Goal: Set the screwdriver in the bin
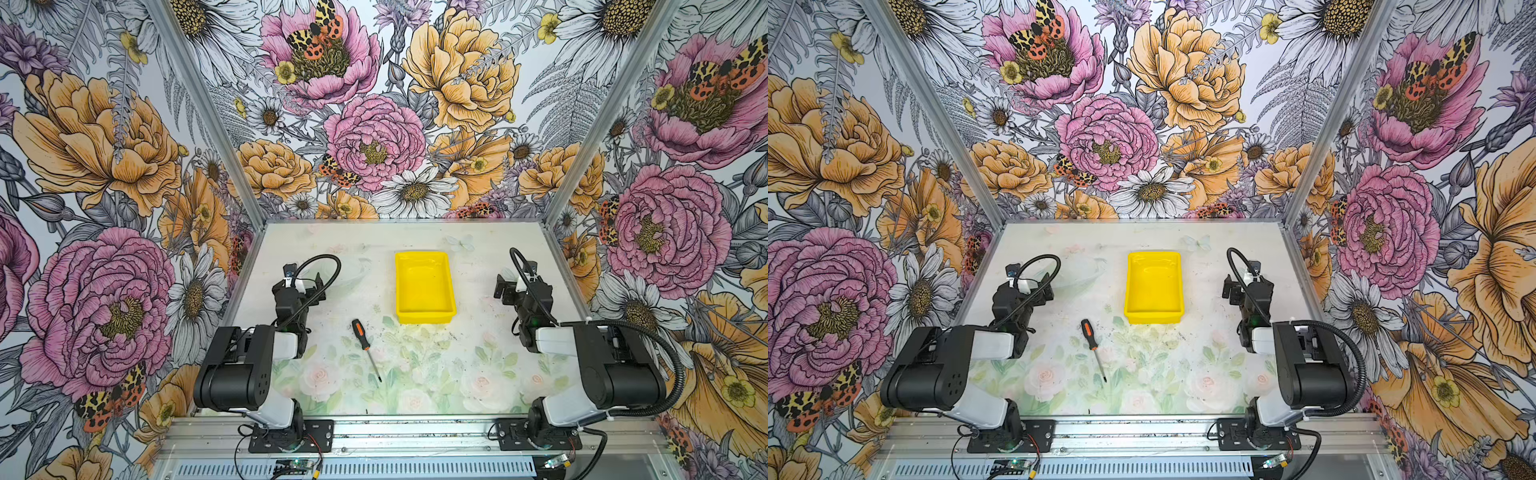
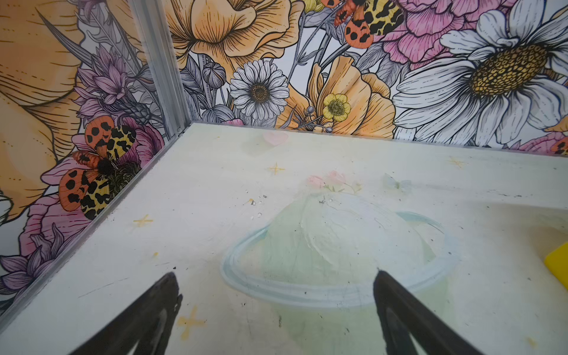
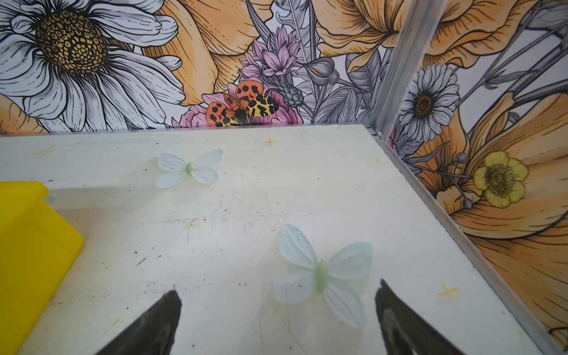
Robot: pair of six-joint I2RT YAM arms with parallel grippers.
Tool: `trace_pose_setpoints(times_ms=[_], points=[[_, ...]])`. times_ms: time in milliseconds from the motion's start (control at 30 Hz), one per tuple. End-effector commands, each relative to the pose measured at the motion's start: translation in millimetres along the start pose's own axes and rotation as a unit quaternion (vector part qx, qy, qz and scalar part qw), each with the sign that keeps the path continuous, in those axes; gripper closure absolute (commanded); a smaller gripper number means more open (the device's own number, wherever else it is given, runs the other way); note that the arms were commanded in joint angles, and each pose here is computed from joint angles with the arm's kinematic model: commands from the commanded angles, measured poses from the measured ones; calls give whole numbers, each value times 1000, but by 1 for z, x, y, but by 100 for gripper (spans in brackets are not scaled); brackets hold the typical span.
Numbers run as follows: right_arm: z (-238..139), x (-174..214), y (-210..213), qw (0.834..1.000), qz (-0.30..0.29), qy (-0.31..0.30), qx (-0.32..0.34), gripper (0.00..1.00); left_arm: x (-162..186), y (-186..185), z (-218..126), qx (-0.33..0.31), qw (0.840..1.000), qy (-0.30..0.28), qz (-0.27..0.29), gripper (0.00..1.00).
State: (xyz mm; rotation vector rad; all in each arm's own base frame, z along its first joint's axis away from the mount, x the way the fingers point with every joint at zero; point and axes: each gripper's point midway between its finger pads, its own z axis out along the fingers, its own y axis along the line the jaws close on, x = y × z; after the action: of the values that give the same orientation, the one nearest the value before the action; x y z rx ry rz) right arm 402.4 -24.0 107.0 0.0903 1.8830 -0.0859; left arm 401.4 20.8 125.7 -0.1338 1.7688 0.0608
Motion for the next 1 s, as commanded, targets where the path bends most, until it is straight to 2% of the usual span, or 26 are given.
trace_pose_setpoints(times_ms=[0,967], points=[[-1,-4,1,1000,-4,-12,1,0,-3,-2,4,9,1000,-5,0,1],[0,-4,1,1000,-4,-10,0,0,-3,-2,4,12,1000,-6,-1,1]])
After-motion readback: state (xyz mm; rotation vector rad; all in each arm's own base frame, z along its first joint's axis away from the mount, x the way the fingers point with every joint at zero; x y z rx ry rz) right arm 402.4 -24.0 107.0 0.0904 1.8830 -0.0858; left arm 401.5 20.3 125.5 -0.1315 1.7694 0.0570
